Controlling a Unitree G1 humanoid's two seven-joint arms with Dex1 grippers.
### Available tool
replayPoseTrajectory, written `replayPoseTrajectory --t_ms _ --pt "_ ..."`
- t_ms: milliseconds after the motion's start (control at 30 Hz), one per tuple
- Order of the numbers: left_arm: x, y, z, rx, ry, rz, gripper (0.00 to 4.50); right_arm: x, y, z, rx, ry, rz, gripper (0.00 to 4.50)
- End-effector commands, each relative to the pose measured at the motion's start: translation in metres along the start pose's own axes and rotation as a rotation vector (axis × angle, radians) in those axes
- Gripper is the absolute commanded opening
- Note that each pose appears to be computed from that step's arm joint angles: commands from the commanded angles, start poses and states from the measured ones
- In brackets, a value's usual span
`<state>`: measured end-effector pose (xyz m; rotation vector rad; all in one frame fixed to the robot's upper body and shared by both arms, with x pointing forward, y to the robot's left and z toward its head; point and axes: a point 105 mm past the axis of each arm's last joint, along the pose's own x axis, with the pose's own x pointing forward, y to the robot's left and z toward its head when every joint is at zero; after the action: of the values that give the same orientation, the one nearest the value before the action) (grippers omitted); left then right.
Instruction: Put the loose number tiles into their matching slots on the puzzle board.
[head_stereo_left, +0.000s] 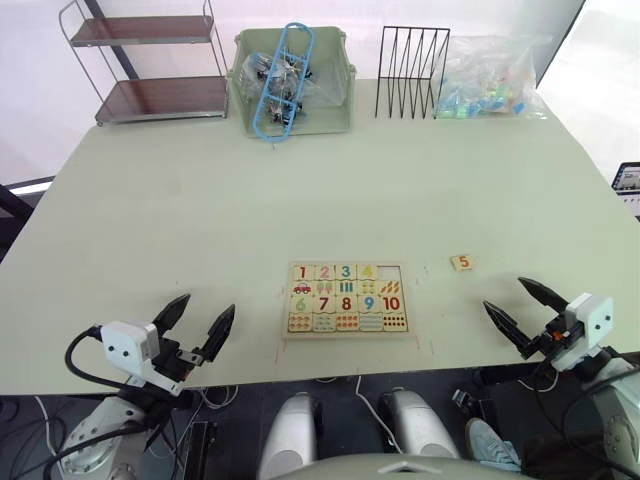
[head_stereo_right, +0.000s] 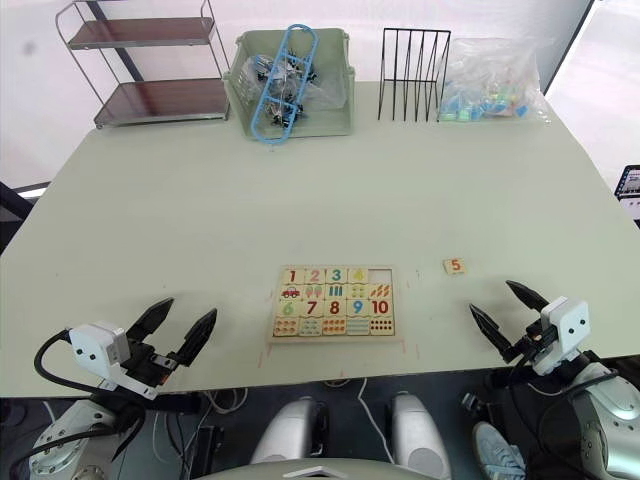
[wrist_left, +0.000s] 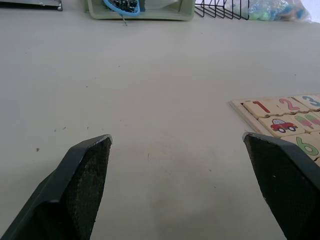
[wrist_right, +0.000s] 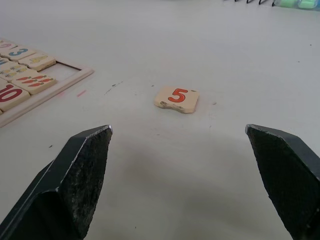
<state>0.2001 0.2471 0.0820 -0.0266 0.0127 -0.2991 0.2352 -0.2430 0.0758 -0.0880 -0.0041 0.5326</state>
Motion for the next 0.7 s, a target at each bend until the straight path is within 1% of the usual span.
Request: replayPoseTrajectory --t_ms 33,267,367,433,500,700 --pt "-0.001 0.004 0.011 0.063 -0.023 -0.035 4.50 -0.001 -0.003 0.009 -0.014 -0.016 0.003 4.48" --pt "0.006 0.006 0.021 0.129 -0.025 -0.150 4.50 0.006 -0.011 0.008 0.005 0.036 0.032 4.48" --pt "0.010 0.006 0.028 0.172 -0.029 -0.226 4.50 0.014 -0.012 0.011 0.000 0.058 0.079 4.48" --pt "0.011 0.003 0.035 0.204 -0.022 -0.315 4.50 0.021 -0.011 0.016 -0.030 0.087 0.161 4.48" --pt "0.011 0.002 0.039 0.215 -0.019 -0.373 4.50 0.026 -0.013 0.020 -0.035 0.105 0.202 4.48" --pt "0.015 -0.002 0.057 0.232 -0.036 -0.525 4.50 0.048 -0.023 0.030 -0.088 0.176 0.268 4.48"
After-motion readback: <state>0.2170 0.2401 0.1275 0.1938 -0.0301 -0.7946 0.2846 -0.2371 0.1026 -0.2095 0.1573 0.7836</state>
